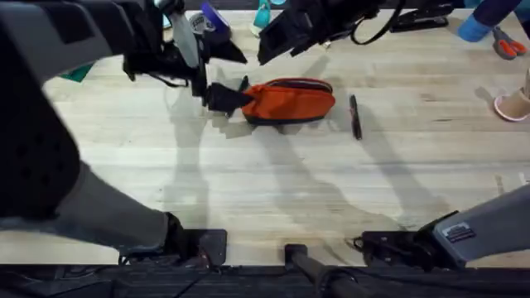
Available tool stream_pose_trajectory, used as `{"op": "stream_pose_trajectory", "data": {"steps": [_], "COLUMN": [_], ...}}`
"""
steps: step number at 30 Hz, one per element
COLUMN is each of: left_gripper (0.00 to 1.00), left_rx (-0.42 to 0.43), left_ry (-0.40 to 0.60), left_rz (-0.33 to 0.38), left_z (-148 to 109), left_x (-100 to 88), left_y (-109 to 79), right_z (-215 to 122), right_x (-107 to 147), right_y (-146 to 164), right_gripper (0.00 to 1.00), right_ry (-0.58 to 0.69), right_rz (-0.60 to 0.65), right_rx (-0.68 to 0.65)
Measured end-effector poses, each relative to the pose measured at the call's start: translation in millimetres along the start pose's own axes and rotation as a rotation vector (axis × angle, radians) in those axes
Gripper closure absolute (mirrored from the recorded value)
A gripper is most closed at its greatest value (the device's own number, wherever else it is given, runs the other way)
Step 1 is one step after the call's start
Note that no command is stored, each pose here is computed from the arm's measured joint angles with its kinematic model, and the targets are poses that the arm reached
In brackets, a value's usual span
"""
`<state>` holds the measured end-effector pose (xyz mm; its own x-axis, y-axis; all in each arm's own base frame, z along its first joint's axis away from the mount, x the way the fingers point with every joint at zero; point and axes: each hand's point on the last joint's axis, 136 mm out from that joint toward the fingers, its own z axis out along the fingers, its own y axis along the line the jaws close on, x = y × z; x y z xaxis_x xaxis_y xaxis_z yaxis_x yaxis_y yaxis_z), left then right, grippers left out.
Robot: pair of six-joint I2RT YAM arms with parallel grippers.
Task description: Unzip the bag, pick up the pens from the table one at a time and place them inside, then zip the bag closed.
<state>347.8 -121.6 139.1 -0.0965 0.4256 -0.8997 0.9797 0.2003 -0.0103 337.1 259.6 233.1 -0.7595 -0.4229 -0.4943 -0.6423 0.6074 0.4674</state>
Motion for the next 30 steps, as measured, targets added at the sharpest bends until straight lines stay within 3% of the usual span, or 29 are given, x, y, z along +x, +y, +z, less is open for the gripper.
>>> {"op": "stream_pose_trajectory", "data": {"steps": [6,19,25,30], "left_gripper": [0.008,0.008,0.008,0.007], "left_rx": [-0.102,-0.290,-0.351,-0.341], "left_ry": [0.062,0.057,0.078,0.113], "left_rz": [0.006,-0.039,-0.079,-0.153], "left_z": [-22.7,-67.4,-82.9,-85.8], "left_x": [-30.6,-96.1,-108.9,-103.0], "left_y": [4.3,-19.9,-40.5,-59.4], "right_z": [-14.9,-66.4,-71.5,-74.0], "right_x": [3.6,0.9,18.0,36.9], "right_y": [-6.8,-0.8,0.0,-6.2], "right_gripper": [0.006,0.006,0.006,0.006], "right_ry": [0.015,-0.001,0.061,0.142], "right_rz": [0.037,0.001,-0.040,-0.060], "right_rx": [0.017,0.049,0.040,0.083]}}
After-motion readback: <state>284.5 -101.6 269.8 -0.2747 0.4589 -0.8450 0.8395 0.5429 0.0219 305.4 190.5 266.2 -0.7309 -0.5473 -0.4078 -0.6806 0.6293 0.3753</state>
